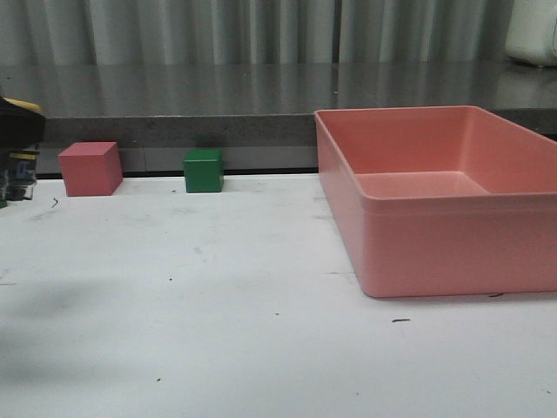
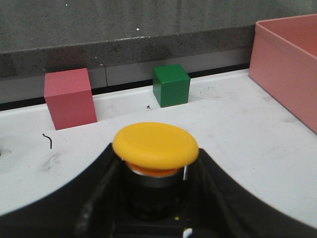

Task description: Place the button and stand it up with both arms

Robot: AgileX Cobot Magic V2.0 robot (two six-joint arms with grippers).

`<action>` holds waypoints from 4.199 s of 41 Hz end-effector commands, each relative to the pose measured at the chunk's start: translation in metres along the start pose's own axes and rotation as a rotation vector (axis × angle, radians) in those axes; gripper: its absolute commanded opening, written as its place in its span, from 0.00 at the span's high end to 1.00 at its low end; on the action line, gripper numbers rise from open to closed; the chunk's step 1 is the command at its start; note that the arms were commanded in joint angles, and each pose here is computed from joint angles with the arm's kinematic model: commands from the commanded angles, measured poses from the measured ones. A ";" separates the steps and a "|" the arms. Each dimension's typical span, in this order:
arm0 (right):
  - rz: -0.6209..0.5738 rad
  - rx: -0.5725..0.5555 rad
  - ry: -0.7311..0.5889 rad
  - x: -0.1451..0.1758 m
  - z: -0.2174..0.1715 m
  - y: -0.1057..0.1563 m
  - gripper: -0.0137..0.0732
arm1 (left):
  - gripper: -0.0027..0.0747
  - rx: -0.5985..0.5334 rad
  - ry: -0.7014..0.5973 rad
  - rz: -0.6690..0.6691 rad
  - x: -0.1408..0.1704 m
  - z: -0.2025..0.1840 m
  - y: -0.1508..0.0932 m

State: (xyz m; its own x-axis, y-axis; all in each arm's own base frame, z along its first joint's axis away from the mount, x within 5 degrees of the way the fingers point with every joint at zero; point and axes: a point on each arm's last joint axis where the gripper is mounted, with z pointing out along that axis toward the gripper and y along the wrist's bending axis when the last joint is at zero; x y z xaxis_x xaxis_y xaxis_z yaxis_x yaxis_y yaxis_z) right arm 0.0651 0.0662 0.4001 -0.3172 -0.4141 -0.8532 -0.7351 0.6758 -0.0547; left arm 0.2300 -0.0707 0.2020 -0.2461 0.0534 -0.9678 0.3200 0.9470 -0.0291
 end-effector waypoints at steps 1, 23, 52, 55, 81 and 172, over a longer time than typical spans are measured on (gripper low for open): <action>-0.009 0.013 -0.084 -0.011 -0.005 -0.001 0.27 | 0.73 0.016 -0.182 -0.006 -0.015 0.007 -0.001; -0.009 0.013 -0.084 -0.011 -0.005 -0.001 0.27 | 0.73 0.042 -0.321 -0.041 0.019 0.045 0.001; -0.009 0.013 -0.084 -0.011 -0.005 -0.001 0.27 | 0.72 0.049 -0.293 -0.090 0.044 0.089 0.003; -0.009 0.013 -0.084 -0.011 -0.005 -0.001 0.27 | 0.72 0.049 -0.281 -0.091 0.047 0.087 0.003; -0.009 0.013 -0.084 -0.011 -0.005 -0.001 0.27 | 0.41 0.055 -0.204 -0.100 0.059 0.054 0.001; -0.009 0.013 -0.089 -0.011 -0.005 -0.001 0.27 | 0.42 0.033 0.237 0.014 -0.129 -0.198 -0.016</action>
State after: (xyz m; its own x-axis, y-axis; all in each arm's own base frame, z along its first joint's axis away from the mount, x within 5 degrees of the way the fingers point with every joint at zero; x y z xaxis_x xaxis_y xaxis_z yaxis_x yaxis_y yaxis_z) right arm 0.0651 0.0662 0.4001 -0.3172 -0.4141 -0.8532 -0.7351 0.6758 -0.0547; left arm 0.0741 -0.0283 0.3617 -0.5234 0.1769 -0.8335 0.3478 0.9374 -0.0194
